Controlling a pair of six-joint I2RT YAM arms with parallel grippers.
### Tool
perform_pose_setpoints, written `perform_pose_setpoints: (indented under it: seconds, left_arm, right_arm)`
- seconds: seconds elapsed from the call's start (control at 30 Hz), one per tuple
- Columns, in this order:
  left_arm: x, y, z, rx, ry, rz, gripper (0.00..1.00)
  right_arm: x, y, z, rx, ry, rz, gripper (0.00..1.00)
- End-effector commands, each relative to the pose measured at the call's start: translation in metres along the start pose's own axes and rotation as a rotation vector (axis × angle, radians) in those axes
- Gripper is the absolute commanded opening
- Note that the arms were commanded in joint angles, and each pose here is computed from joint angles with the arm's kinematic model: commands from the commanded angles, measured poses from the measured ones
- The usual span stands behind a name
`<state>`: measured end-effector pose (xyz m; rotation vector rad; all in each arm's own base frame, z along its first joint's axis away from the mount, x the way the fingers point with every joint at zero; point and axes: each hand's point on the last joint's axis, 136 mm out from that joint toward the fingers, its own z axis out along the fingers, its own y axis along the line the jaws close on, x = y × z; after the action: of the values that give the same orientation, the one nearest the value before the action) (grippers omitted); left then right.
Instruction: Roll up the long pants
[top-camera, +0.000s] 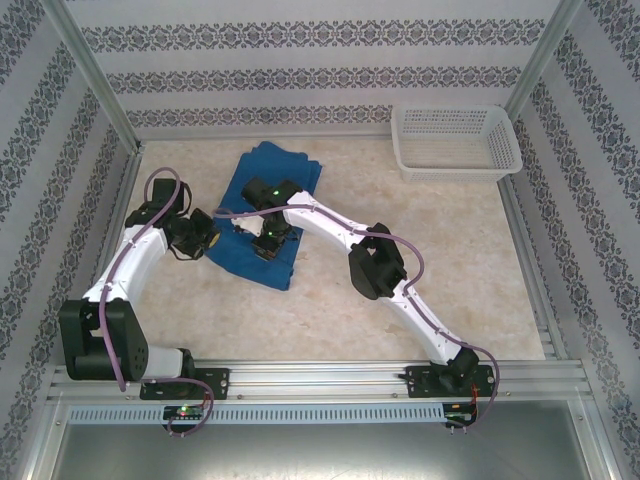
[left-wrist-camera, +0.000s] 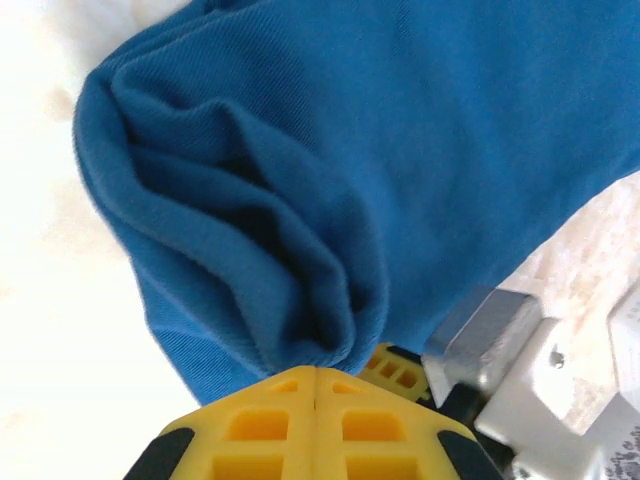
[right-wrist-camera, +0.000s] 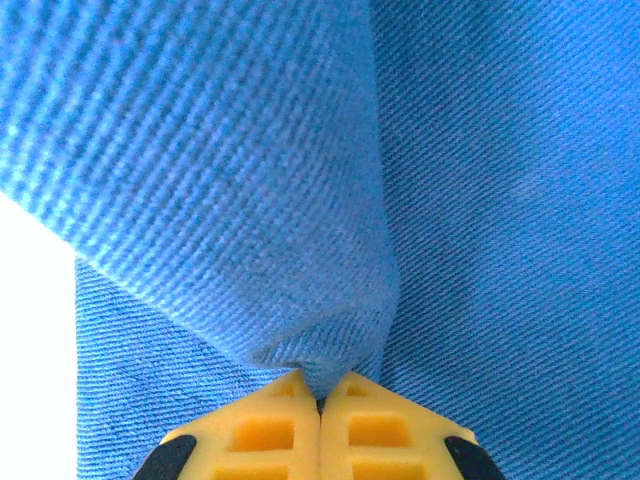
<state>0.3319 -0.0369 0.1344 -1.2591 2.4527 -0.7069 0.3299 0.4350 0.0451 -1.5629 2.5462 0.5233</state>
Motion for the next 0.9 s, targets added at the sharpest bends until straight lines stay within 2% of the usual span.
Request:
perform_pose_setpoints:
  seconds: [0.0,0.2,0.3,0.43,0.57,0.77,0.8,0.87]
  left_arm:
    - [-0.009,-0.011,0.013,0.04,-0.02,-0.025,0.0]
    - [-0.003,-0.022,0.025,0.041,0.04,-0.052,0.0]
    - [-0.001,-0.019,0.014,0.014,0.025,-0.039,0.0]
    - [-0.01,-0.013,-0.01,-0.033,-0.065,0.005,0.0]
    - [-0.013,-0.015,-0.019,-0.049,-0.087,0.022,0.0]
    - [-0.006,-0.037,-0.028,0.04,-0.052,0.015,0.0]
    - [-0.005,-0.038,-0.028,0.046,-0.048,0.014,0.0]
    - [-0.004,-0.036,-0.027,0.036,-0.051,0.015,0.0]
  right_arm:
    - [0.009,-0.006,0.006,-0.004,0.039,0.033,0.0]
    - [0.01,-0.008,0.004,0.01,0.041,0.036,0.0]
    - [0.01,-0.011,0.003,0.013,0.039,0.041,0.0]
    - [0.009,-0.013,0.005,0.008,0.033,0.049,0.0]
    - [0.008,-0.013,0.003,0.004,0.031,0.05,0.0]
    - [0.003,-0.016,-0.002,0.016,0.009,0.054,0.0]
    - [0.002,-0.019,-0.003,0.026,0.003,0.057,0.03]
    - [-0.003,-0.024,-0.007,0.061,-0.017,0.067,0.51]
